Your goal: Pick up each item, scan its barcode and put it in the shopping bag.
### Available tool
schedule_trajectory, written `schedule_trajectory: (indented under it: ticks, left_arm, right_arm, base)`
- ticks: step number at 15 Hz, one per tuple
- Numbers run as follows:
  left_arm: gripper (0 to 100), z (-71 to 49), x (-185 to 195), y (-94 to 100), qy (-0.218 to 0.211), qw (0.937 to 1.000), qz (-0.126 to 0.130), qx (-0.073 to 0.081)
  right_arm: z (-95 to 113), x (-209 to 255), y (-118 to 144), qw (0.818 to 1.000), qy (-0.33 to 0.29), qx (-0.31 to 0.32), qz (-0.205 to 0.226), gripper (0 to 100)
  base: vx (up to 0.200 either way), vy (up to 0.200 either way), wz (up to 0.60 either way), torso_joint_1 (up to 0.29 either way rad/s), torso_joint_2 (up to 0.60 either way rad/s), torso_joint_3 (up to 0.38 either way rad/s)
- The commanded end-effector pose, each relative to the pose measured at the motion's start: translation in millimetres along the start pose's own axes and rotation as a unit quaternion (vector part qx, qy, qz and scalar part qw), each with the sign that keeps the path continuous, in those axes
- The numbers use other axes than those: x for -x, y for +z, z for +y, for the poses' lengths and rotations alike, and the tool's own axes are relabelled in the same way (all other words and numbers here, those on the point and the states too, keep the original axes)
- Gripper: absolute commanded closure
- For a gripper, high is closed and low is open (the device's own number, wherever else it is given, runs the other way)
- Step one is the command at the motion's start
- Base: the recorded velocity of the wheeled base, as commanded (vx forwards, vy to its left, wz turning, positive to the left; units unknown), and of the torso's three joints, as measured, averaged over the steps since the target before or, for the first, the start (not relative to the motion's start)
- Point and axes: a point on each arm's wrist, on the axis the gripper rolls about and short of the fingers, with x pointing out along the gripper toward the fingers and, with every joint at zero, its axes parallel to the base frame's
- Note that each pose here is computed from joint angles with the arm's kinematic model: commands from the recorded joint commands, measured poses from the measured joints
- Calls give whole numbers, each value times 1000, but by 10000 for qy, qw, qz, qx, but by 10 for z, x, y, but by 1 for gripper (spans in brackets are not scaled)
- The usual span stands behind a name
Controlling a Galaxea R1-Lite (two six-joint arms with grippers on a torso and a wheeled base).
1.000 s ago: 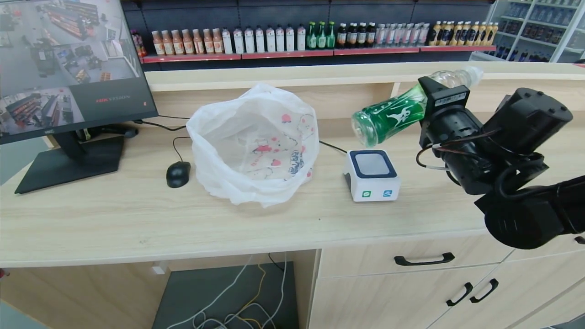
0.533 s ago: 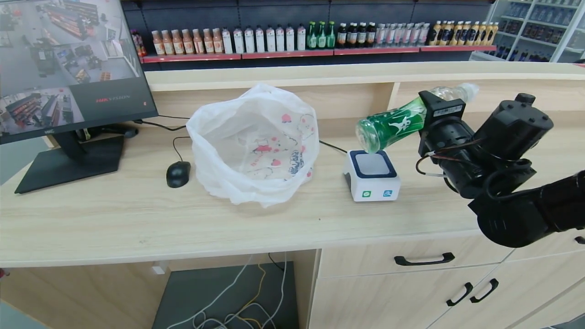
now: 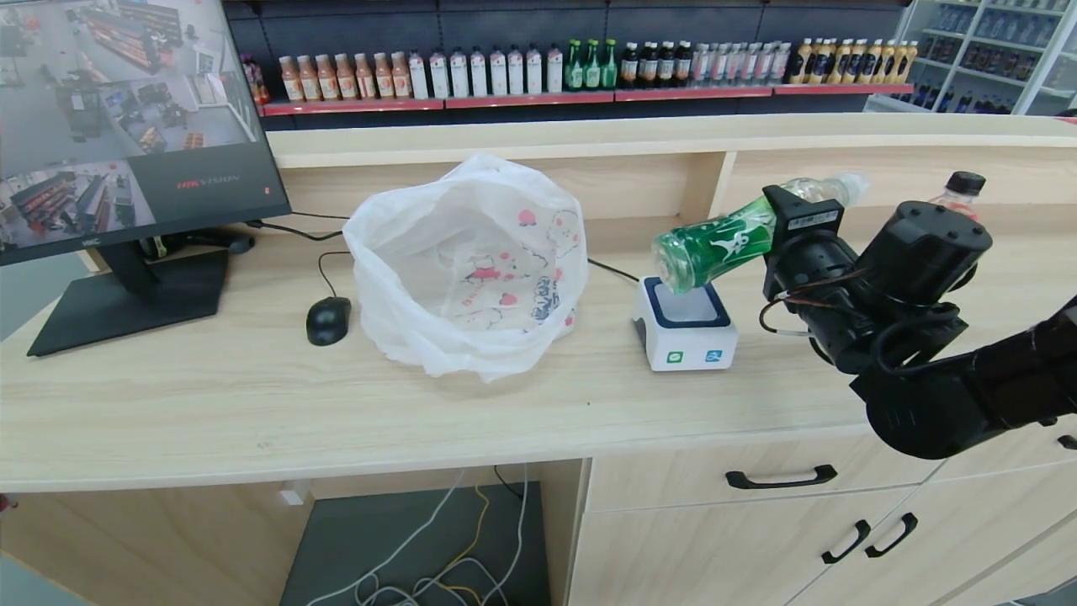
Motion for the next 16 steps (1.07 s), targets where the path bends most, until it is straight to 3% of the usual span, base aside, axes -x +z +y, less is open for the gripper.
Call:
schedule_trajectory:
  ticks: [1,5,16]
  left_arm:
    - [0,0,0,0,-1,10000,-2,1]
    - [0,0,0,0,6,10000,-2,1]
    - [0,0,0,0,6,10000,-2,1]
  right_arm:
    - [-22,-10,4,10000,-18,9,-8,100]
    - [-133,-20,28,9999,-161,10,-34,100]
    - [-191,10,17,9996,-270,-50,-13,100]
  base:
    - [0,0,0,0,0,0]
    - [0,0,0,0,0,0]
    - [0,0,0,0,0,0]
